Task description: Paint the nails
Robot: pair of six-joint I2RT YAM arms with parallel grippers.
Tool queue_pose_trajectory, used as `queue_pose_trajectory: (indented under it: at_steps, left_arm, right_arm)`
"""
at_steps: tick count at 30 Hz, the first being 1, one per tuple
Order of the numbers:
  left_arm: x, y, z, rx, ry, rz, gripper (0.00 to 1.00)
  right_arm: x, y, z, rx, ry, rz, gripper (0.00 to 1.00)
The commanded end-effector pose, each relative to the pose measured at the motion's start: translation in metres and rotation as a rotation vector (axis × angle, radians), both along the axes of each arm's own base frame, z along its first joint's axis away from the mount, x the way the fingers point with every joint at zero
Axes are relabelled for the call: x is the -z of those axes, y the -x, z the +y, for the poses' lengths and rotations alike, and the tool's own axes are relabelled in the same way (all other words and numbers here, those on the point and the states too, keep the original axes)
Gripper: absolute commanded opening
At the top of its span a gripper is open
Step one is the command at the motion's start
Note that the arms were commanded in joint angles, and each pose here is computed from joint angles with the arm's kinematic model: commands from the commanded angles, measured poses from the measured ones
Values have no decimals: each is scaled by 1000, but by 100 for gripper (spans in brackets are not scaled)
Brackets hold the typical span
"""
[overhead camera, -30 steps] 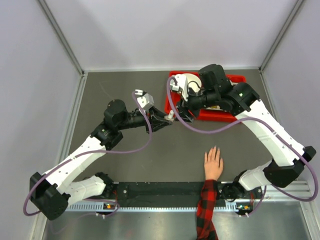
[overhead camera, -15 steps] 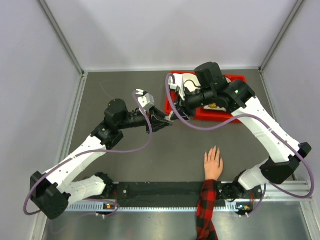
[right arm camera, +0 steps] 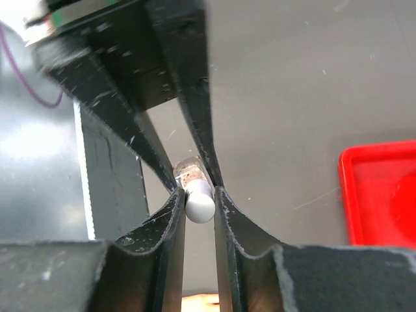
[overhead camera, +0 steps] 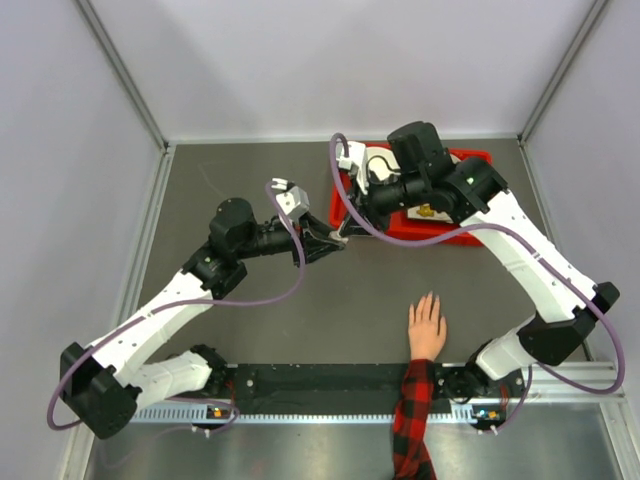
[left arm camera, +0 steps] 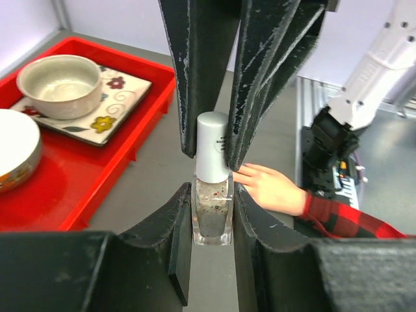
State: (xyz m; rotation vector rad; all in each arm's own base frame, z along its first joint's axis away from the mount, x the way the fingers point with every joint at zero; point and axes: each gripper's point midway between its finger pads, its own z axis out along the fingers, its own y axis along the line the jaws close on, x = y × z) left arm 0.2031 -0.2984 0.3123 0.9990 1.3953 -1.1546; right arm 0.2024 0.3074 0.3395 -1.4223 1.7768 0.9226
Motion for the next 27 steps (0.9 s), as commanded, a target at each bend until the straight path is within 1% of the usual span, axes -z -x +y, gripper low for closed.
queue_pose_trajectory:
  at_steps: [1, 2, 3, 4, 5, 6, 8, 9, 10, 11, 12, 13, 17, 18, 19, 20, 21, 22, 23, 24, 25, 26, 27]
  left_arm:
    - [-40, -16, 9, -134, 97, -130, 0]
    - [-50, -24, 16, -204, 129, -162, 0]
    - [-46, -28, 19, -229, 127, -166, 0]
    - [-46, -31, 21, -254, 129, -171, 0]
    - [-49, -35, 23, -278, 132, -178, 0]
    - [-50, -37, 24, -287, 128, -178, 0]
    - [-47, -39, 23, -292, 123, -172, 0]
    - [-47, -40, 23, -299, 126, -173, 0]
    - [-45, -40, 23, -298, 123, -167, 0]
    - [-44, -41, 23, -299, 124, -165, 0]
    - [-44, -40, 23, -298, 126, -167, 0]
    - [-42, -40, 22, -293, 123, -164, 0]
    - [-40, -40, 23, -296, 114, -165, 0]
    - [-40, -39, 23, -294, 113, -168, 0]
    - [-39, -37, 23, -283, 107, -167, 0]
    - [-41, -34, 23, -274, 108, -171, 0]
    - [-41, -33, 23, -266, 103, -172, 0]
    - [-40, -29, 21, -245, 103, -169, 0]
    - [-39, -27, 20, -229, 101, -164, 0]
    - [-41, -24, 18, -206, 103, -161, 0]
    - [-40, -20, 14, -175, 98, -151, 0]
    - [-40, -14, 12, -135, 98, -144, 0]
    - [-42, -10, 10, -111, 104, -141, 0]
  right_arm:
    - [1, -17, 11, 219, 10, 53, 0]
    - [4, -34, 4, 390, 51, 41, 0]
    - [13, -30, 12, 451, 91, 57, 0]
    - [15, -34, 9, 617, 91, 125, 0]
    - [8, -56, -9, 843, 96, 74, 0]
    - [17, -52, -14, 946, 121, 116, 0]
    - [8, -56, -13, 1143, 10, 187, 0]
    - [2, -56, -10, 1190, -43, 198, 0]
    - [-12, -51, -1, 1207, -141, 221, 0]
    - [-12, -50, 8, 1189, -166, 228, 0]
    - [-14, -49, 12, 1184, -174, 239, 0]
    - [-8, -48, 14, 1190, -149, 254, 0]
    - [-12, -42, 27, 1108, -151, 278, 0]
    - [-14, -40, 25, 1090, -145, 267, 10]
    - [-16, -39, 21, 1060, -126, 225, 39]
    - [-29, -36, 14, 1023, -144, 192, 53]
    - [-38, -34, 7, 982, -155, 150, 64]
    - [-44, -32, 0, 904, -136, 69, 83]
    - [-47, -39, -3, 851, -153, 27, 87]
    - [-64, -33, -17, 787, -192, -11, 89]
    - [-68, -22, -13, 608, -188, -64, 90]
    - [-60, -27, -21, 547, -177, -81, 90]
    - [-66, -16, -21, 448, -196, -106, 90]
